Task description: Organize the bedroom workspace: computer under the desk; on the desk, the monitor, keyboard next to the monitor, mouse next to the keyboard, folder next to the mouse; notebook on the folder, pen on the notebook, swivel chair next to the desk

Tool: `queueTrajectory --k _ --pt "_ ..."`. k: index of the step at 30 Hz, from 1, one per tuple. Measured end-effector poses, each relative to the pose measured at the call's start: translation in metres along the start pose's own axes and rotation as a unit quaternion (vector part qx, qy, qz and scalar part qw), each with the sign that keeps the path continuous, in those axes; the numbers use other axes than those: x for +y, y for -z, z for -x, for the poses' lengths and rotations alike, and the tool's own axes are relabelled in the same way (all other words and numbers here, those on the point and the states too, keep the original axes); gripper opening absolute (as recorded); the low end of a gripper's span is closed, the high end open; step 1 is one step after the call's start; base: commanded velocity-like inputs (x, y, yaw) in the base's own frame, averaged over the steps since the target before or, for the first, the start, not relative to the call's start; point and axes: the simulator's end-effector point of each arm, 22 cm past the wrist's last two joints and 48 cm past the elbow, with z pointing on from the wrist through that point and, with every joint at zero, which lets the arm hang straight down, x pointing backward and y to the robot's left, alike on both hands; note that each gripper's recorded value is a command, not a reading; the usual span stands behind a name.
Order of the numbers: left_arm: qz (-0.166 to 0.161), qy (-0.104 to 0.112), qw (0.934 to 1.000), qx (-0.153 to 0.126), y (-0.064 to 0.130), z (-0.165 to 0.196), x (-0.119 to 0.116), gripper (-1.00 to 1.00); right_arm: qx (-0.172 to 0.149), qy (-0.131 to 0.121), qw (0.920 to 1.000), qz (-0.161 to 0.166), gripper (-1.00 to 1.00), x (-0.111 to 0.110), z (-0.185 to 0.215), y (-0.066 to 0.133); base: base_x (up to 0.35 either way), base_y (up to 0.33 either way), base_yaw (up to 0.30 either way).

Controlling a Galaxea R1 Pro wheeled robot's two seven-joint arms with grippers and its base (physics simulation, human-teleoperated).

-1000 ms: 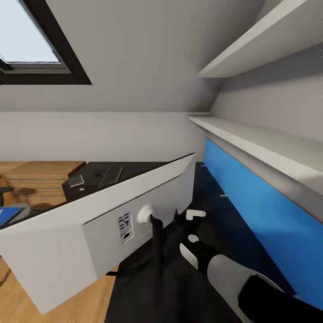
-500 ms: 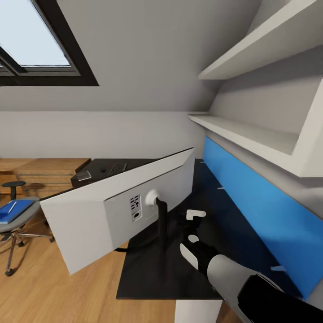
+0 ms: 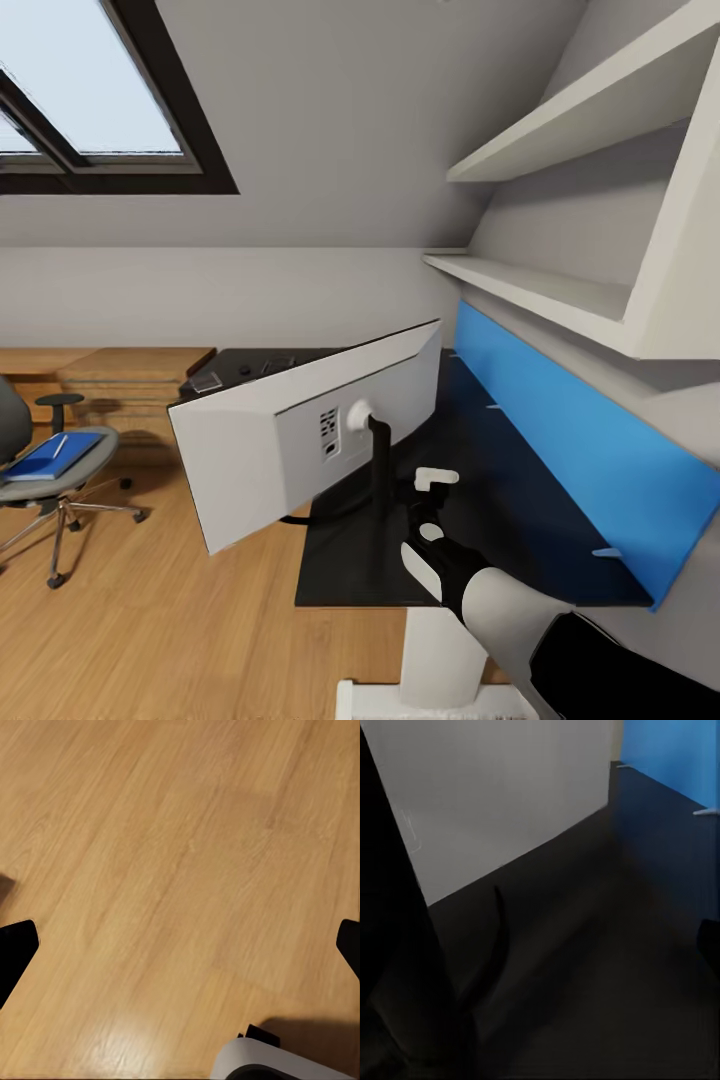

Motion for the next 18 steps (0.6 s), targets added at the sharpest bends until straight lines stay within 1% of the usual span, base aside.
queueTrajectory --k 4,11,14,15,18 --pt "0.0 0.0 1.0 0.0 0.0 0.0 0.0 1.0 0.0 0.0 1.0 0.0 1.0 0.0 0.0 0.0 -0.266 0.007 0.0" --pt "0.0 0.0 1.0 0.0 0.0 0.0 0.0 1.0 -0.001 0.003 1.0 0.006 1.0 0.003 0.001 0.0 -0.054 0.001 0.0" --pt "0.0 0.0 1.0 -0.001 0.0 0.0 0.0 1.0 -0.007 0.025 0.999 0.036 1.0 0.016 -0.001 0.003 -0.006 0.0 0.0" --pt "0.0 0.0 1.0 -0.001 0.0 0.0 0.0 1.0 -0.011 0.053 0.9962 0.069 1.0 0.03 -0.005 0.007 -0.002 0.0 0.0" --pt "0.0 0.0 1.0 -0.001 0.0 0.0 0.0 1.0 -0.015 0.072 0.9934 0.088 1.0 0.038 -0.007 0.01 -0.001 0.0 0.0"
